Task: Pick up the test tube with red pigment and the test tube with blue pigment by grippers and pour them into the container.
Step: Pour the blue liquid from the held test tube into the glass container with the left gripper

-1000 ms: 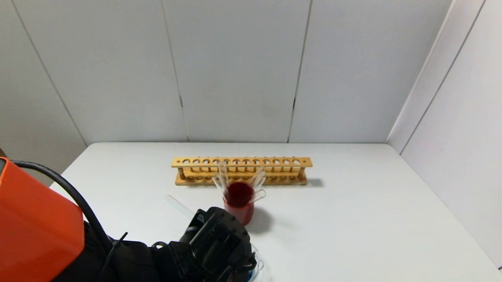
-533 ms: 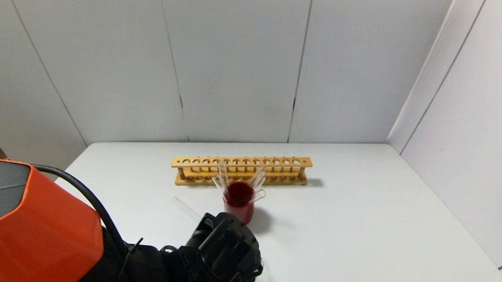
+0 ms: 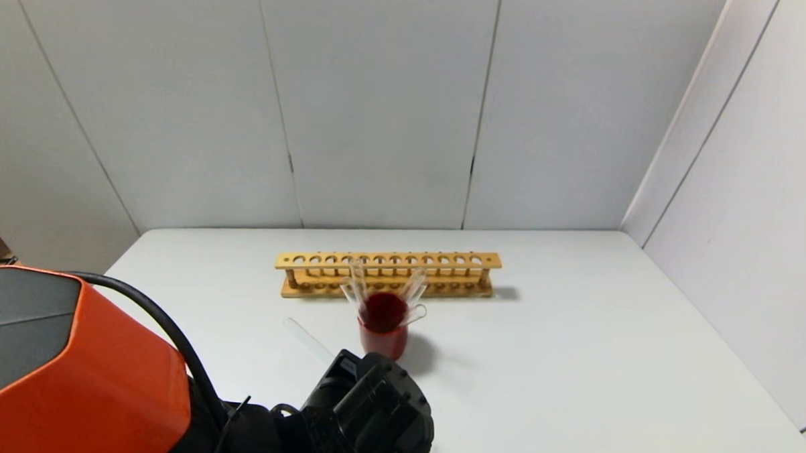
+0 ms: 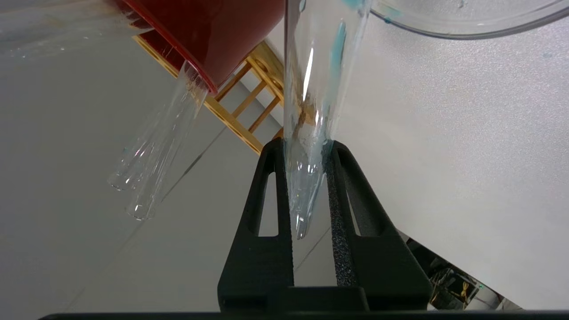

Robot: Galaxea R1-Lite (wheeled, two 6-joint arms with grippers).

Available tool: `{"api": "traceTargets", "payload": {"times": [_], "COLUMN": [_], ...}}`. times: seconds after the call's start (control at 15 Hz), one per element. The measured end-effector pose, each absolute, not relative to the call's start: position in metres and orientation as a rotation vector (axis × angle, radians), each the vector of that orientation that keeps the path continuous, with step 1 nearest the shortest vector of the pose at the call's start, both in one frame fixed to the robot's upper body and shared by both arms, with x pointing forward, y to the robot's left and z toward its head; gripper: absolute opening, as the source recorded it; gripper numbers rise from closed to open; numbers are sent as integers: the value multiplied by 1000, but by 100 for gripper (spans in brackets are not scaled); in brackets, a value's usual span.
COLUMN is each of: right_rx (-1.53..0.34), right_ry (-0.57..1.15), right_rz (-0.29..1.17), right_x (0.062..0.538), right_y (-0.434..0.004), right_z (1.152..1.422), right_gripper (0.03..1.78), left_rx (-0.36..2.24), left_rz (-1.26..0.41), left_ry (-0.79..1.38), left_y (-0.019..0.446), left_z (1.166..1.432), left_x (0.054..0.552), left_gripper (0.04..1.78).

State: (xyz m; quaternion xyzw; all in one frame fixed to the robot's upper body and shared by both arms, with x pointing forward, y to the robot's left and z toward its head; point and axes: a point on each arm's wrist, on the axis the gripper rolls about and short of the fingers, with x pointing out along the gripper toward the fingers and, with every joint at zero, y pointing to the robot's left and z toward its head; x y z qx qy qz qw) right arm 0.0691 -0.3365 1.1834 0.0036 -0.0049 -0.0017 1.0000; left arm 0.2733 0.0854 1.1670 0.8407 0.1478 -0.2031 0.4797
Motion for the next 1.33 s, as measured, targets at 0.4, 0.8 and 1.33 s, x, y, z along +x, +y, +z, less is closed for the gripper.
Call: {"api": "traceTargets", "payload": {"times": [0.4,0.8,1.33], "right_rx": [8,8,8], "right_ry": [-10,-10,-10], "right_rz": [-3,-3,-3], "right_x": [69,69,69], "right_y": [-336,-336,-336], "right_z": [1183,1183,1183], "right_gripper": [174,174,174], "left_rx": [2081,2084,2118], "left_rz": [-496,-480,-480], "left_ry": [354,342,336], "left_y": [84,81,83], "left_z": [1167,1172,1174], "left_x": [273,274,273], "left_gripper": [30,30,30]}}
